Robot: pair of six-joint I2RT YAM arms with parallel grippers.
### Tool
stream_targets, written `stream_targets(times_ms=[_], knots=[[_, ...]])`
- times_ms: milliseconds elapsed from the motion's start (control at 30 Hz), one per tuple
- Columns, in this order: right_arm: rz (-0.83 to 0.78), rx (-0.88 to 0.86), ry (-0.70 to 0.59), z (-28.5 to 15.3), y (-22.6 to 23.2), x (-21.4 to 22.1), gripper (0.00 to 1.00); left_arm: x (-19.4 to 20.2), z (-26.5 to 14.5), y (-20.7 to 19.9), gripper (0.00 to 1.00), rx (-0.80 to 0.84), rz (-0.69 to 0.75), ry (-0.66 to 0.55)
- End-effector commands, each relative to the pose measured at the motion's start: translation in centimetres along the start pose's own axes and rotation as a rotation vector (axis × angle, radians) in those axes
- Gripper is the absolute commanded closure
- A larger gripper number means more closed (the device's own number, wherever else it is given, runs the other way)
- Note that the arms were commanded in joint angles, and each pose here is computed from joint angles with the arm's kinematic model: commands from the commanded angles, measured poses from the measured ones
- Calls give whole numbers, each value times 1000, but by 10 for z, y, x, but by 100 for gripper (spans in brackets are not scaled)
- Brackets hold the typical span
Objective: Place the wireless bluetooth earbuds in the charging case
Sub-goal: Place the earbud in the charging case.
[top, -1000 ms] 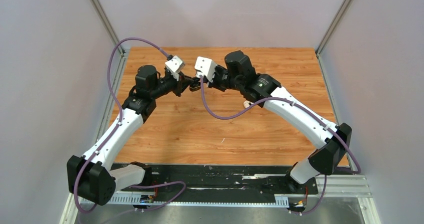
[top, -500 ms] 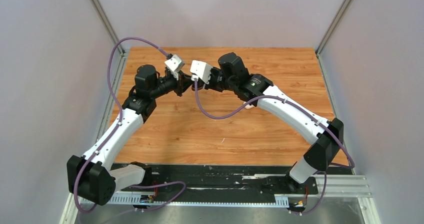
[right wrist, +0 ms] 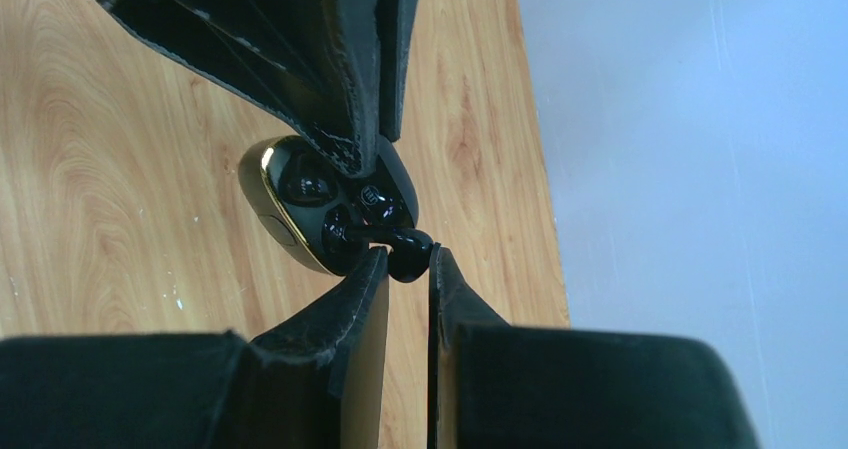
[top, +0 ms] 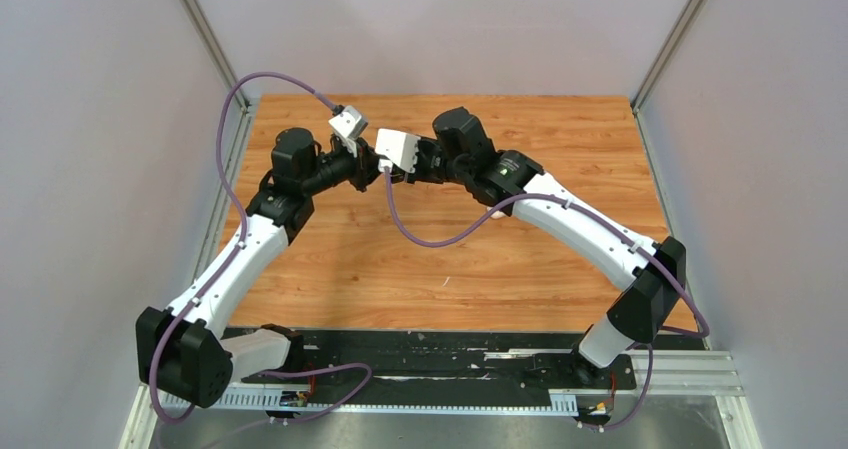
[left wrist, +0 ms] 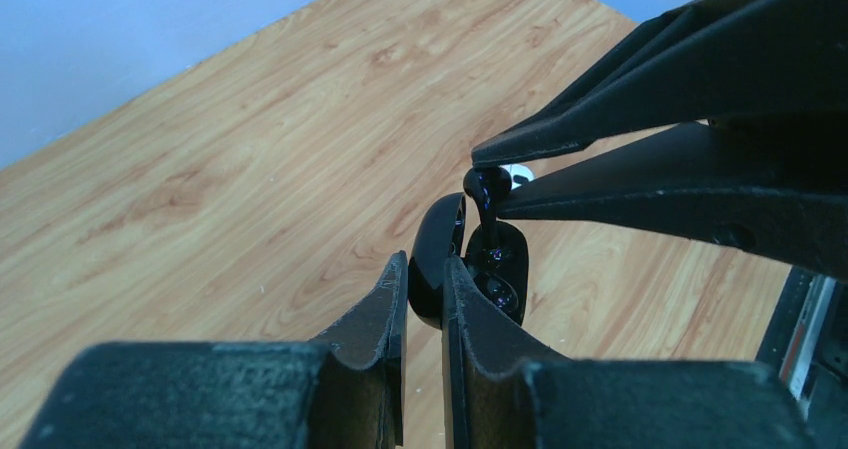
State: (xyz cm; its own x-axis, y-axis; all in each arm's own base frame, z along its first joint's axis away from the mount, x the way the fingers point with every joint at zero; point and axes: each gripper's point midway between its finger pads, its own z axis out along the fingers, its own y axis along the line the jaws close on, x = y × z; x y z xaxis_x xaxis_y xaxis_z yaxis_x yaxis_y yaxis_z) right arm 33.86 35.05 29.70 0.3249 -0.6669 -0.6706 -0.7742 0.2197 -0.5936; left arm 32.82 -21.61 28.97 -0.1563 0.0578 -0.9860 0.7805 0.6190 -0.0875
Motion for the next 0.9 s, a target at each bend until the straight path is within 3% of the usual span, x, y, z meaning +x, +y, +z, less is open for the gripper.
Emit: stream_targets(times_ms=[0, 300, 867], knots=[[-109, 62, -65, -6, -16, -24, 100, -32, 4, -3, 100, 3, -36, -67], [-236, 87, -63, -7, -19, -25, 100, -34, 5, 0, 100, -18, -68, -75], [-214, 184, -25, -20, -38, -22, 100, -26, 6, 0, 100, -14, -73, -48]])
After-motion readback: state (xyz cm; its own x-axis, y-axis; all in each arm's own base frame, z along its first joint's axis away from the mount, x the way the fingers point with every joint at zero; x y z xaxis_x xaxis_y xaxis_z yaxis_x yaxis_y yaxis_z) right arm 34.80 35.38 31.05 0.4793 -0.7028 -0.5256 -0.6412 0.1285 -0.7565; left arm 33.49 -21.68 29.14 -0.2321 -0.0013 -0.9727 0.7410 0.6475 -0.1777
